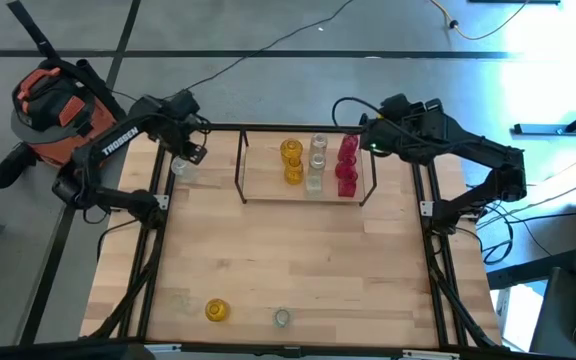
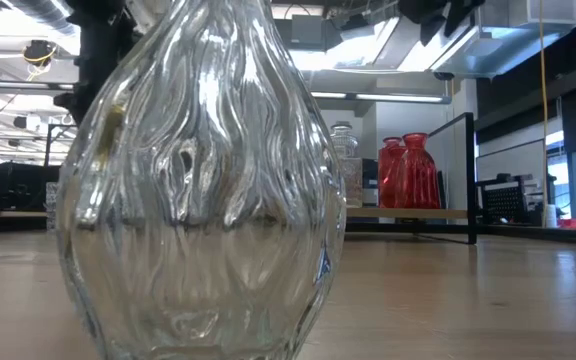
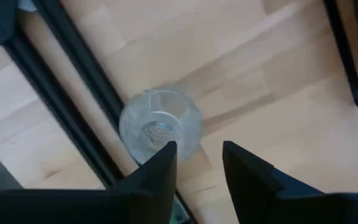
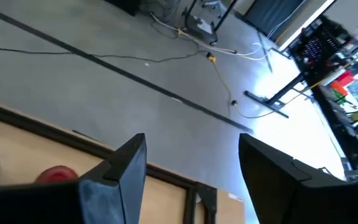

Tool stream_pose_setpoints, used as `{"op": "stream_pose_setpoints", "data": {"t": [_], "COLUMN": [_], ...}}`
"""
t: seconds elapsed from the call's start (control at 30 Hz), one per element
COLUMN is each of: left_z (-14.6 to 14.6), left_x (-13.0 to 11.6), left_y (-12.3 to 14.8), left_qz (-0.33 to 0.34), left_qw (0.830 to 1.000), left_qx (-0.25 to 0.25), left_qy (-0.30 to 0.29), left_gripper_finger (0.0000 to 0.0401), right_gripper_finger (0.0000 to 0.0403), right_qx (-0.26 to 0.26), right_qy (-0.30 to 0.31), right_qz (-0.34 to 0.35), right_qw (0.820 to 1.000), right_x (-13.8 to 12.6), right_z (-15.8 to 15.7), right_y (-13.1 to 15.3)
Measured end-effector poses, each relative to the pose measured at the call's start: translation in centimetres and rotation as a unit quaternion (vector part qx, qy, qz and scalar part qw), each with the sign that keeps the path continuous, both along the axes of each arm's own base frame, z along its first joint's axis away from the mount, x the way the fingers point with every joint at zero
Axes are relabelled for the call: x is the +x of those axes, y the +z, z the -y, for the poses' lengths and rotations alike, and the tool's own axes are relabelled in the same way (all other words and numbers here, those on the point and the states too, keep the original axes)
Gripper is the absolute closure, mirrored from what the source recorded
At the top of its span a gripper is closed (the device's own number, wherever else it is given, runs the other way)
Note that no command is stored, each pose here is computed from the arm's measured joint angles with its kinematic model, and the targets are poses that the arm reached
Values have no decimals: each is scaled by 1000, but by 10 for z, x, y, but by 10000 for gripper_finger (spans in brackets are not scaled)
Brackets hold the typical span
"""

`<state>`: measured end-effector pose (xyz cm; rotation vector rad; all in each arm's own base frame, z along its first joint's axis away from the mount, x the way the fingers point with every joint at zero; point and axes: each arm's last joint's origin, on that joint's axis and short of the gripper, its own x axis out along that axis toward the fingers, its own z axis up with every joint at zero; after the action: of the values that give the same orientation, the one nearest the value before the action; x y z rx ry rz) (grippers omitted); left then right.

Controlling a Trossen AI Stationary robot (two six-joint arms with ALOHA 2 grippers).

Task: Sort vases onto shelf
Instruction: Put the transparent vase on the shelf

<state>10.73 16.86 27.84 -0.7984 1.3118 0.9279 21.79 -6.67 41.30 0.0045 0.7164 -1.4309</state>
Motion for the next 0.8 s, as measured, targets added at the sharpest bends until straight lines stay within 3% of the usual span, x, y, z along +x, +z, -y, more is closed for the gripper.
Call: {"op": "stream_pose_setpoints", "data": {"t": [0.27, 0.5, 0.8], "left_z": [-4, -9, -5], "left_x": [0, 8, 5], "left_y": [-3, -10, -34], "left_qz": [-8, -25, -42], "left_qw": [1000, 999, 998], "left_qx": [3, 10, -19], "left_qy": [6, 37, 36], "left_gripper_finger": [238, 237, 237], "right_gripper_finger": [192, 192, 192], "right_qx": [17, 34, 49], "right_qy": [27, 64, 72], "right_qz": [21, 24, 28], "right_qw": [999, 997, 996], "right_x": [8, 15, 16], "right_z": [1, 1, 0], "right_y": [1, 3, 2]}}
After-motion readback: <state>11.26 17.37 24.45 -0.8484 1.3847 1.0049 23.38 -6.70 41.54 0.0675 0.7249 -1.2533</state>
